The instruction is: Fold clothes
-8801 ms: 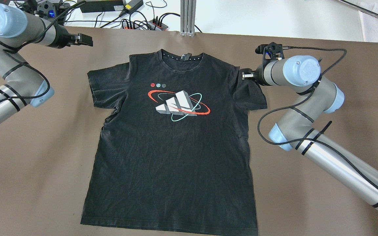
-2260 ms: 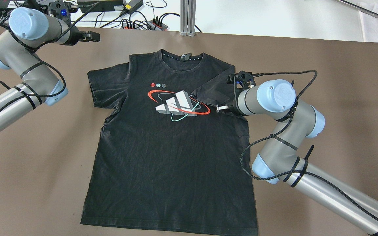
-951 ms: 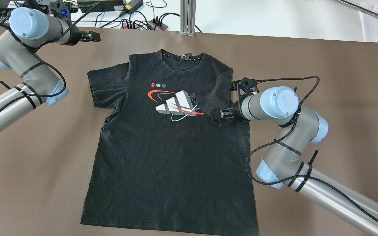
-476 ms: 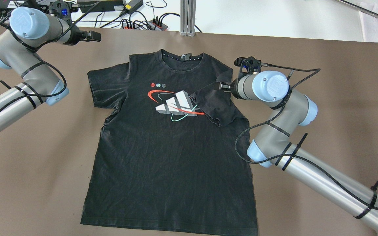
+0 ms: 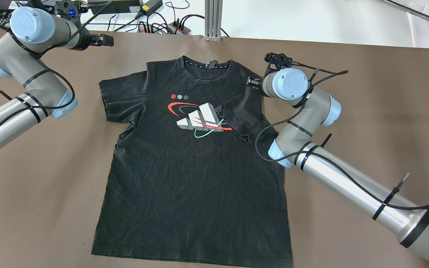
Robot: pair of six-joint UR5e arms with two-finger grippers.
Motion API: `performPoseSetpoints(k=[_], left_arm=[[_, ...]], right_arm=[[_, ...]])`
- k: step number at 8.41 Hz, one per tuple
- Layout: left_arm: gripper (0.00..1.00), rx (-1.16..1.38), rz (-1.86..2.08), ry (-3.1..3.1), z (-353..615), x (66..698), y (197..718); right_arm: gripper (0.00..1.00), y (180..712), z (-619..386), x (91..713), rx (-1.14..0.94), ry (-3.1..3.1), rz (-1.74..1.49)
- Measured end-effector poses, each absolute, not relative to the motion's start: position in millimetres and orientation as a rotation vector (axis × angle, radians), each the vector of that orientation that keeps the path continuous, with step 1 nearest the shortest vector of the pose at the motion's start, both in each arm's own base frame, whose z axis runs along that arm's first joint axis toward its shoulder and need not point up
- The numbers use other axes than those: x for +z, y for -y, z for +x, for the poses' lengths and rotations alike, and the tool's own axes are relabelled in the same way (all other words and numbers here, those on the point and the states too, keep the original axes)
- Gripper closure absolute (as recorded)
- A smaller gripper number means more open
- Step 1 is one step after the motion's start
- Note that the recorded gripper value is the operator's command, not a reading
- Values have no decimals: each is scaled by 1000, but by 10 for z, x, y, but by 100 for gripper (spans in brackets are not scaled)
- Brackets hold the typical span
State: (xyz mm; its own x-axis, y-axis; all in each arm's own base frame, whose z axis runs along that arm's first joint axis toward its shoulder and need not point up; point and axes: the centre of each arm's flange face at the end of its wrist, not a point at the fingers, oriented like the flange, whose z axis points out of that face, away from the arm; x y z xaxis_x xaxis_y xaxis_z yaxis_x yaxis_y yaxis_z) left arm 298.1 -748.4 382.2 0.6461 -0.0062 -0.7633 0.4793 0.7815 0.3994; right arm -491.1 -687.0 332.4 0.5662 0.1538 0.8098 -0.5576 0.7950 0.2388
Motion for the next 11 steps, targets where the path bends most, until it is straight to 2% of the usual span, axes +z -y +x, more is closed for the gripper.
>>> performPoseSetpoints(k=[2,4,8,11], left_arm=[[0,-302,624,-827,2962,3843,7509],[0,-303,623,-824,2960,3847,7532],[0,-304,623,-824,2956,3844,7541],[0,-305,624,-823,2950,3845,7544]], right_arm=[[10,6987,-4974,3424,459,830,517],[27,7106,-5058,3444,470,793,519],[100,7173,-5110,3442,473,772,519],[100,7181,-5114,3429,468,770,521]])
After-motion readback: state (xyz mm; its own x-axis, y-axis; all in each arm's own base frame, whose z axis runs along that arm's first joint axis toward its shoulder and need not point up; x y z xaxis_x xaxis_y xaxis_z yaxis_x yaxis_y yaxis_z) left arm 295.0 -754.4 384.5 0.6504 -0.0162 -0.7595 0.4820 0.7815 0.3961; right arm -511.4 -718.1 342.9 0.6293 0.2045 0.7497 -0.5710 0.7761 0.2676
